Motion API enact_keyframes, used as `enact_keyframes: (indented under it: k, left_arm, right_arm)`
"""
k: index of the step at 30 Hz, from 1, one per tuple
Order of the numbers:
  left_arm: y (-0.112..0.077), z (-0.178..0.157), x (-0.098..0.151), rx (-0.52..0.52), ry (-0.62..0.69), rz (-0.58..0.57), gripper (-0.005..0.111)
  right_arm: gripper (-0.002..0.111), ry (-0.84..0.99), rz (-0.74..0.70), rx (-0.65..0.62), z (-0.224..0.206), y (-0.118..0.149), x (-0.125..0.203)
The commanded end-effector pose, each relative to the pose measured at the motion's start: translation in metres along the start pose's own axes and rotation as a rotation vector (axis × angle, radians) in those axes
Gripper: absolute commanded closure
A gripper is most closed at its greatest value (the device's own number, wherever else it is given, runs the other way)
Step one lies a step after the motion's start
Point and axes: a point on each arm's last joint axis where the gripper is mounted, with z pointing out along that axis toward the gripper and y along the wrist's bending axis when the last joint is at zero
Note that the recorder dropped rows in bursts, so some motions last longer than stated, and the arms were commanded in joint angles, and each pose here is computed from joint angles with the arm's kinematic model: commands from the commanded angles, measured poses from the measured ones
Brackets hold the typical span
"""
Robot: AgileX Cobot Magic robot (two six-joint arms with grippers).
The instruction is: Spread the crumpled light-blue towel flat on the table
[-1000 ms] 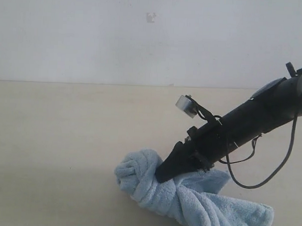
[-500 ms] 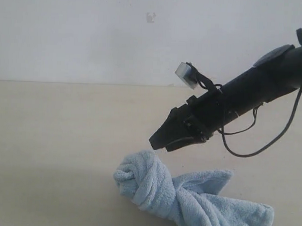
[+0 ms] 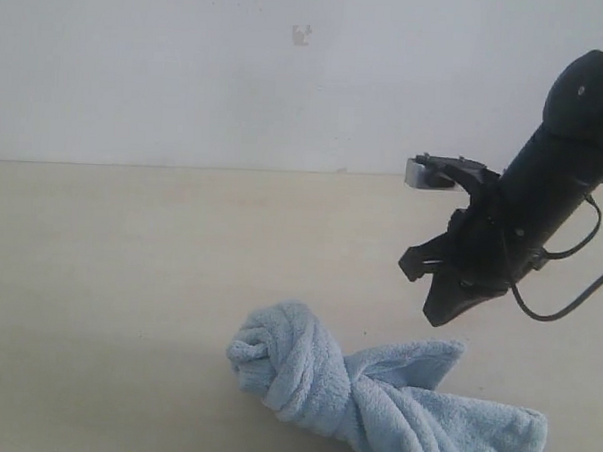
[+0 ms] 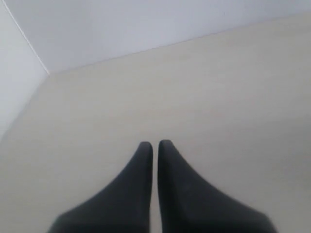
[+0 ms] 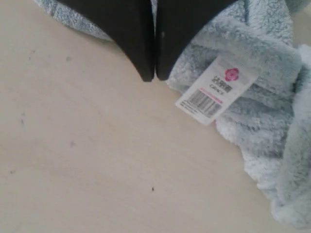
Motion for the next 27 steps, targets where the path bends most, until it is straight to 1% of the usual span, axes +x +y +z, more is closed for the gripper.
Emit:
enact_keyframes:
  k: [1, 3, 5, 6, 8, 9, 12, 13, 14, 17, 19, 22, 23, 25, 26, 27]
  left_arm:
    - [0.008, -0.001, -0.002, -0.086, -0.004, 0.29, 0.103]
    - [0.009, -0.001, -0.004, -0.107, -0.026, 0.355, 0.103]
    - [0.007, -0.001, -0.011, -0.104, -0.107, 0.386, 0.103]
    - [0.006, -0.002, -0.016, -0.09, -0.157, 0.356, 0.103]
    - [0.001, -0.004, -0.028, -0.04, -0.303, 0.209, 0.103]
    - [-0.001, -0.006, -0.033, -0.024, -0.372, 0.175, 0.103]
    - [-0.004, -0.014, -0.048, 0.001, -0.561, 0.167, 0.103]
    - [-0.005, -0.018, -0.054, 0.017, -0.64, 0.141, 0.103]
    - [-0.006, -0.023, -0.06, 0.05, -0.723, 0.056, 0.103]
    - [-0.004, -0.035, -0.072, 0.197, -0.886, -0.298, 0.103]
    - [-0.001, -0.039, -0.074, 0.277, -0.926, -0.5, 0.103]
    - [0.001, -0.039, -0.075, 0.384, -0.911, -0.767, 0.103]
    - [0.001, -0.039, -0.075, 0.422, -0.9, -0.841, 0.103]
    - [0.002, -0.043, -0.079, 0.489, -0.918, -0.932, 0.103]
    - [0.004, -0.051, -0.087, 0.542, -0.985, -0.952, 0.103]
    - [0.006, -0.059, -0.094, 0.566, -1.041, -0.94, 0.103]
  right_arm:
    - [0.109, -0.031, 0.002, 0.038, -0.005, 0.007, 0.009]
    - [0.109, -0.055, -0.041, 0.048, -0.007, 0.018, 0.008]
    - [0.109, -0.054, -0.117, 0.037, -0.005, 0.033, 0.007]
    - [0.109, -0.047, -0.156, 0.031, -0.003, 0.042, 0.007]
    - [0.109, -0.031, -0.231, 0.02, 0.004, 0.057, 0.007]
    - [0.109, -0.02, -0.266, 0.013, 0.009, 0.065, 0.008]
    - [0.109, -0.005, -0.327, 0.008, 0.023, 0.08, 0.007]
    - [0.109, -0.002, -0.326, 0.007, 0.027, 0.083, 0.007]
    - [0.109, -0.003, -0.315, 0.004, 0.031, 0.087, 0.007]
    - [0.109, 0.009, -0.313, -0.019, 0.038, 0.097, 0.008]
    - [0.109, 0.028, -0.348, -0.055, 0.043, 0.108, 0.011]
    - [0.109, 0.061, -0.424, -0.085, 0.048, 0.127, 0.018]
    - [0.109, 0.074, -0.443, -0.092, 0.049, 0.134, 0.021]
    - [0.109, 0.089, -0.478, -0.102, 0.052, 0.146, 0.025]
    - [0.109, 0.104, -0.501, -0.111, 0.054, 0.154, 0.029]
    - [0.109, 0.108, -0.517, -0.109, 0.054, 0.157, 0.031]
